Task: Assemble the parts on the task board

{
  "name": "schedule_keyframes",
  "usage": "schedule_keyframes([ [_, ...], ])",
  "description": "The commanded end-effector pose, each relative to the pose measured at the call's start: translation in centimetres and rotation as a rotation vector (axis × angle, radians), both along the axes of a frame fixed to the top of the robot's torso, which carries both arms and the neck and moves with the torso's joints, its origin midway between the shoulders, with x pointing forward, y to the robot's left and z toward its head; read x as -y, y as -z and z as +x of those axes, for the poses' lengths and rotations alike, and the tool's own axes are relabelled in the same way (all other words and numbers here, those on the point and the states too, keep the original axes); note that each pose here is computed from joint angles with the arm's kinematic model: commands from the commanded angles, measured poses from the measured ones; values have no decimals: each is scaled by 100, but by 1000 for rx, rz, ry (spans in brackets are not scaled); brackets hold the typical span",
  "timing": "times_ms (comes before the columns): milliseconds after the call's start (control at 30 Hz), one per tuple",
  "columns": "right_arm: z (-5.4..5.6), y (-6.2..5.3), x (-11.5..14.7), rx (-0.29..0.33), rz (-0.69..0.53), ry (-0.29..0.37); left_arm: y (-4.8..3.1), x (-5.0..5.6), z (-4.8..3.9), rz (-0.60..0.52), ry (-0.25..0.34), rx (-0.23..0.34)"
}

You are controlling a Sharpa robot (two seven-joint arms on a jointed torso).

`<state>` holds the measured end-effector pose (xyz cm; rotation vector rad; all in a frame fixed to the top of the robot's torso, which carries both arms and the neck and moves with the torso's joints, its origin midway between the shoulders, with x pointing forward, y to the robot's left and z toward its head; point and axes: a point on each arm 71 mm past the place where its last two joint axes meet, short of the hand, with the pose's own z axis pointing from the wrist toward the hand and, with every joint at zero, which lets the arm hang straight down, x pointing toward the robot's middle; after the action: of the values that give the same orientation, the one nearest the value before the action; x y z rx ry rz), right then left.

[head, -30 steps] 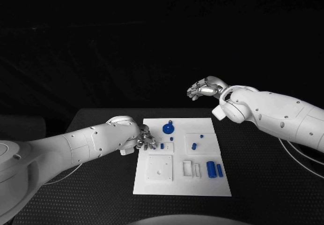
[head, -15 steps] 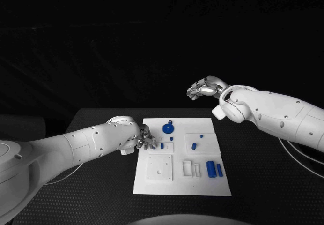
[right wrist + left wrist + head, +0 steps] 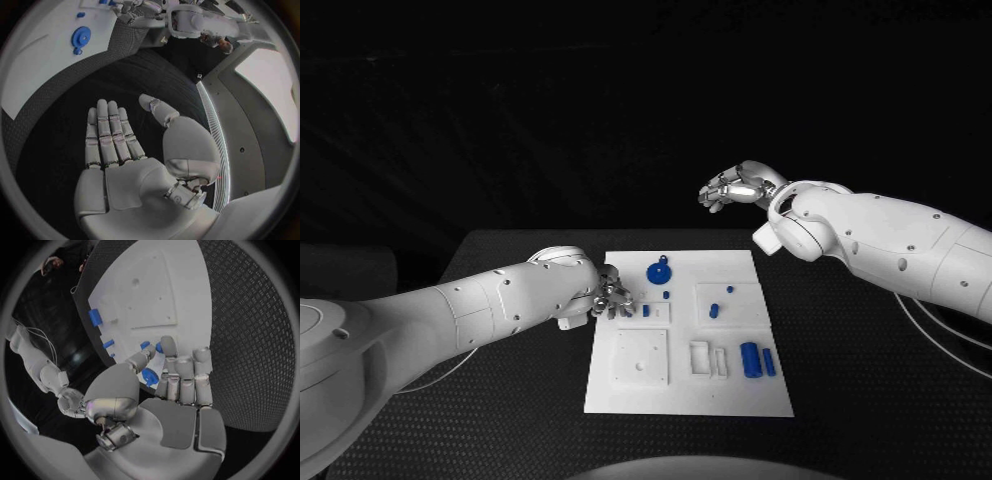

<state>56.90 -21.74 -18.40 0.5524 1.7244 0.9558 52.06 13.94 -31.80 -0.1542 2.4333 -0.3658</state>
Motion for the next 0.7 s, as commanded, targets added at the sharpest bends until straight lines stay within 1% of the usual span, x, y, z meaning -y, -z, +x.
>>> schedule_keyframes([
  [33,-4,1,-16,-3,2,-13,119,65,-102,2,25,-54],
  [500,-2,2,-18,-3,2,-13,127,93,-121,6,37,-68],
  [700,-3,2,-21,-4,2,-14,142,93,-123,17,34,-63],
])
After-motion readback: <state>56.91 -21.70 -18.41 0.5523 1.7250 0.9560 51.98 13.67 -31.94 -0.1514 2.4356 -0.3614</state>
